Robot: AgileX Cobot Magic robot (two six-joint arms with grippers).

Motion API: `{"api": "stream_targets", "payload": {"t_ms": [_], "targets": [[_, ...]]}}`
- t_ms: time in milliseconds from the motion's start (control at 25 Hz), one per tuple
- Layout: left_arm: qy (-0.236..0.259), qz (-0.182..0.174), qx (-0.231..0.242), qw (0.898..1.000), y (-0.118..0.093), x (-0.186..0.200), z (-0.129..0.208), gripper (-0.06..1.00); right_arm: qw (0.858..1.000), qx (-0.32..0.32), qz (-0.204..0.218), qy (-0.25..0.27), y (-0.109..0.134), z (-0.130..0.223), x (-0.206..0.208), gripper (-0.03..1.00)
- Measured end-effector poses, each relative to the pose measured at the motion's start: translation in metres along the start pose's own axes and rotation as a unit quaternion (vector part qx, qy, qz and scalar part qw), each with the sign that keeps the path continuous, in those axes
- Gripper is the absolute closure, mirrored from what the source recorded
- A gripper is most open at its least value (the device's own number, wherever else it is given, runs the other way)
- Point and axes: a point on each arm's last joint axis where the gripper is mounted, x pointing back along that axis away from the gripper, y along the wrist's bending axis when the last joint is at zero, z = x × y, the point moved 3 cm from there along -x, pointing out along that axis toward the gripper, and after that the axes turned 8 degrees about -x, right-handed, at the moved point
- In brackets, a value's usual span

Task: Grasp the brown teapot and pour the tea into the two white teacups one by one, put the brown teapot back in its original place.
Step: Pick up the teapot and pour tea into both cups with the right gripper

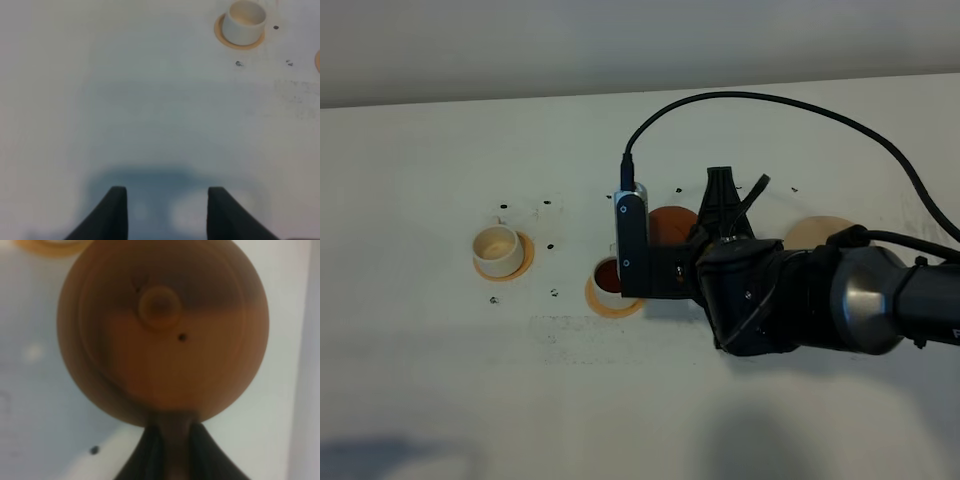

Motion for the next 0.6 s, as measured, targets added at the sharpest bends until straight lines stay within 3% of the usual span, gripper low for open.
{"api": "stream_targets", "payload": {"t_ms": [280, 600], "targets": [[0.000, 0.000, 0.003, 1.000, 0.000, 0.000, 0.000, 0.57, 0.992, -0.121, -0.044, 0.012, -0.010, -0.006, 0.004, 0.85], [0.000, 0.000, 0.003, 1.000, 0.000, 0.000, 0.000, 0.57, 0.953, -0.274, -0.123, 0.036, -0.024, -0.008, 0.006, 0.85]]}}
